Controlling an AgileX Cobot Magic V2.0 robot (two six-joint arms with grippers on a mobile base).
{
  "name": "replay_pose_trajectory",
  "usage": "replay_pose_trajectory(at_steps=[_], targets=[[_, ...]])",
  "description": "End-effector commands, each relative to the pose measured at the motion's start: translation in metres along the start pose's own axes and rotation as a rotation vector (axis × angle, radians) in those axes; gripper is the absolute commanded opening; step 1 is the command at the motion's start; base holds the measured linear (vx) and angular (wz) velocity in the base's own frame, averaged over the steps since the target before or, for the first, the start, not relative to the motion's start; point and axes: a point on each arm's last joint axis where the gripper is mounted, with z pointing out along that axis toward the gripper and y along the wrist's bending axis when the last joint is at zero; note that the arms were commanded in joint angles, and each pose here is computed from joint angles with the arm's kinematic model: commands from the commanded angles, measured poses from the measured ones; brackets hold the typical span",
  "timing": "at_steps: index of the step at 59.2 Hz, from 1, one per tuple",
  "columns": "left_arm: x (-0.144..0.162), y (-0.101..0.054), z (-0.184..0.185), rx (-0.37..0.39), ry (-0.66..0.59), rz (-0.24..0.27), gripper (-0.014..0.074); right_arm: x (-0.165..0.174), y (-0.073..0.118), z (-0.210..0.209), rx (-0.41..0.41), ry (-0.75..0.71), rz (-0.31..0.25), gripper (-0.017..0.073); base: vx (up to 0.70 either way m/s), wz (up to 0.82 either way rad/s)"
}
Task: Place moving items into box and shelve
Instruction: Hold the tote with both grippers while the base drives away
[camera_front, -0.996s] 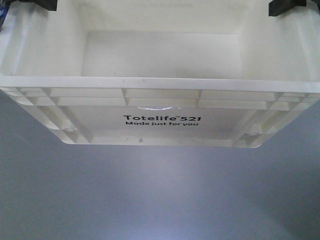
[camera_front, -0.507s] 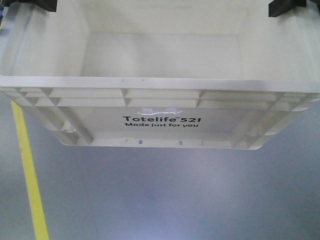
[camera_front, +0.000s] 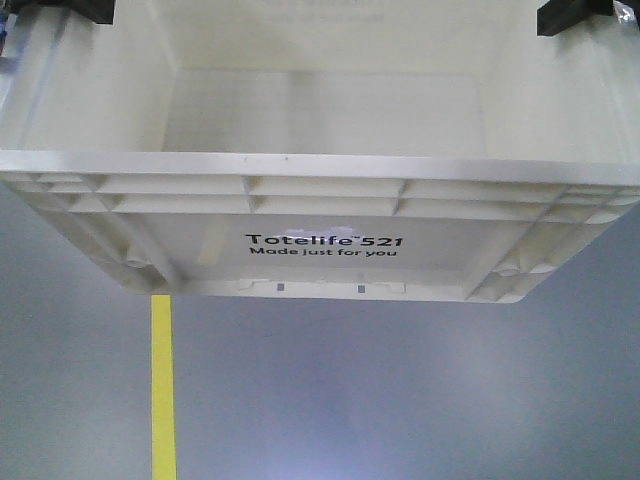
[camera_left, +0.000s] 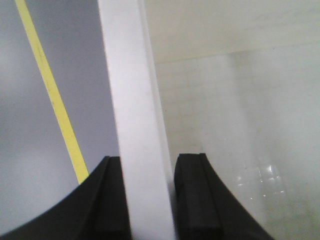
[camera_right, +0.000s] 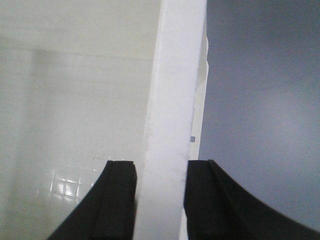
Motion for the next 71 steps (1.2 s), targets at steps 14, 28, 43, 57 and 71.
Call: replay_pose_trajectory(at_steps=[14, 28, 43, 57, 71], targets=[[-0.0132, 0.009, -0.0351, -0.057, -0.204, 0.032, 0.0002, -0.0129, -0.0016, -0.0353, 0.021, -0.211, -0.038, -0.0005, 0.12, 0.48], [-0.0132, 0.009, -0.0351, -0.057, -0.204, 0.032, 0.0002, -0.0129, -0.0017, -0.0353, 0.022, -0.211, -0.039, -0.0005, 0.18, 0.6], [-0.0132, 0.009, -0.0351, -0.057, -0.204, 0.032, 0.0002, -0.0129, -0.0017, -0.0353, 0.022, -0.211, -0.039, -0.0005, 0.25, 0.61], [-0.0132, 0.009, -0.0351, -0.057, -0.204, 0.032, 0.0002, -0.0129, -0.0017, -0.0353, 0.022, -0.211, -0.039, -0.0005, 0.31, 0.44], [-0.0132, 0.009, -0.0351, -0.057, -0.204, 0.032, 0.0002, -0.013, -0.0017, -0.0353, 0.022, -0.212, -0.039, -0.0005, 0.37, 0.27]])
